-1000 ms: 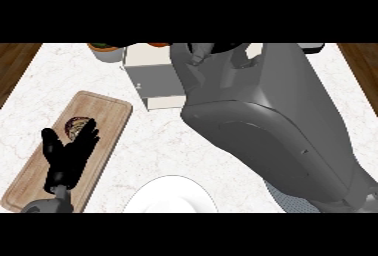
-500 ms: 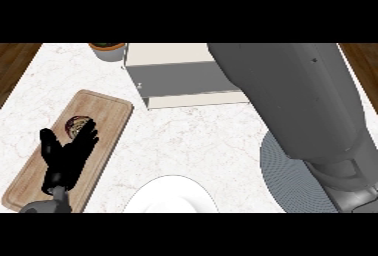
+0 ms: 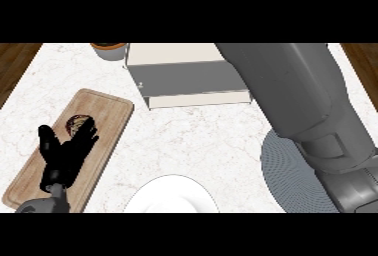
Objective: Pick the squash from the placemat and place it in the tiered shelf
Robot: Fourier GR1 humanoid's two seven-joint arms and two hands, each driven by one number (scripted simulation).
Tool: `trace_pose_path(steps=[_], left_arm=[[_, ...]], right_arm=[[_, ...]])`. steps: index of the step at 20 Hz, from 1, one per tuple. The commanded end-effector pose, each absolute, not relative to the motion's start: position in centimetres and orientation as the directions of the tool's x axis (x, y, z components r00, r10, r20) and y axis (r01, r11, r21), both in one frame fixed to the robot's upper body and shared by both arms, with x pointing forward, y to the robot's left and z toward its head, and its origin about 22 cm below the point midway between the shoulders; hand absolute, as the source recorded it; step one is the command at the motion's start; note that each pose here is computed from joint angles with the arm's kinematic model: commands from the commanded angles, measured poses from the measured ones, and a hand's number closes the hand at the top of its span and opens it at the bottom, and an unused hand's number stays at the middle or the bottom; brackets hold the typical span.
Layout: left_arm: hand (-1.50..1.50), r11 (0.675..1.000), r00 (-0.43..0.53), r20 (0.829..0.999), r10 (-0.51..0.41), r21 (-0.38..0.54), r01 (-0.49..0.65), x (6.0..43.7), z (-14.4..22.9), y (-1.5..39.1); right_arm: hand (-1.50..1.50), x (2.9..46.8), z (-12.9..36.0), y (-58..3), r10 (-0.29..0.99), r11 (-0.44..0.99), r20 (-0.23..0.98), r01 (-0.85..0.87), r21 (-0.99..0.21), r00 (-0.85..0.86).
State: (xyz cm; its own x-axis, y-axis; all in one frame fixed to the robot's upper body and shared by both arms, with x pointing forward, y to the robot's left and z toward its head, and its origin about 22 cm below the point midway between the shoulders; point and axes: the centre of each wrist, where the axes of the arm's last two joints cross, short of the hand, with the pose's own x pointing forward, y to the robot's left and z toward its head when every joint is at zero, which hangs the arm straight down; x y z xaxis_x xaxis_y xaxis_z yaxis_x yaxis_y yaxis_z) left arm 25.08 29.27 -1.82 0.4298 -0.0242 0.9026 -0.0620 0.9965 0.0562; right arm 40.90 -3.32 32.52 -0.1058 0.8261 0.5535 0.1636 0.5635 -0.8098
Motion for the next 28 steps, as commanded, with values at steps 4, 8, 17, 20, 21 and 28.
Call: trace_pose_path(steps=[4,8,17,20,21,28], left_arm=[[0.0,0.997,0.435,0.9,-0.002,0.037,-0.072,24.5,-3.9,29.6],[0.0,0.997,0.434,0.901,-0.027,0.056,-0.054,25.0,-1.2,29.9],[0.0,0.996,0.455,0.89,-0.028,0.063,-0.064,25.3,-3.1,28.3],[0.0,0.995,0.427,0.904,-0.022,0.063,-0.082,24.5,-4.2,28.2],[0.0,0.998,0.45,0.893,-0.023,0.046,-0.04,25.2,-3.1,27.8],[0.0,0.997,0.431,0.902,-0.009,0.039,-0.061,25.2,-2.6,28.0]], right_arm=[[1.5,42.6,29.2,-2.2,0.839,0.544,0.532,0.187,-0.818,-0.114],[1.5,43.8,29.2,-3.9,0.829,0.559,0.536,0.208,-0.803,-0.157],[1.5,44.4,28.9,-3.5,0.833,0.551,0.527,0.166,-0.818,-0.168],[1.5,44.8,29.1,-4.7,0.855,0.515,0.493,0.166,-0.841,-0.158],[1.5,45.2,28.6,-5.6,0.769,0.638,0.624,0.209,-0.741,-0.136],[-1.5,45.0,30.8,-6.0,0.577,0.809,0.805,0.231,-0.541,-0.134]])
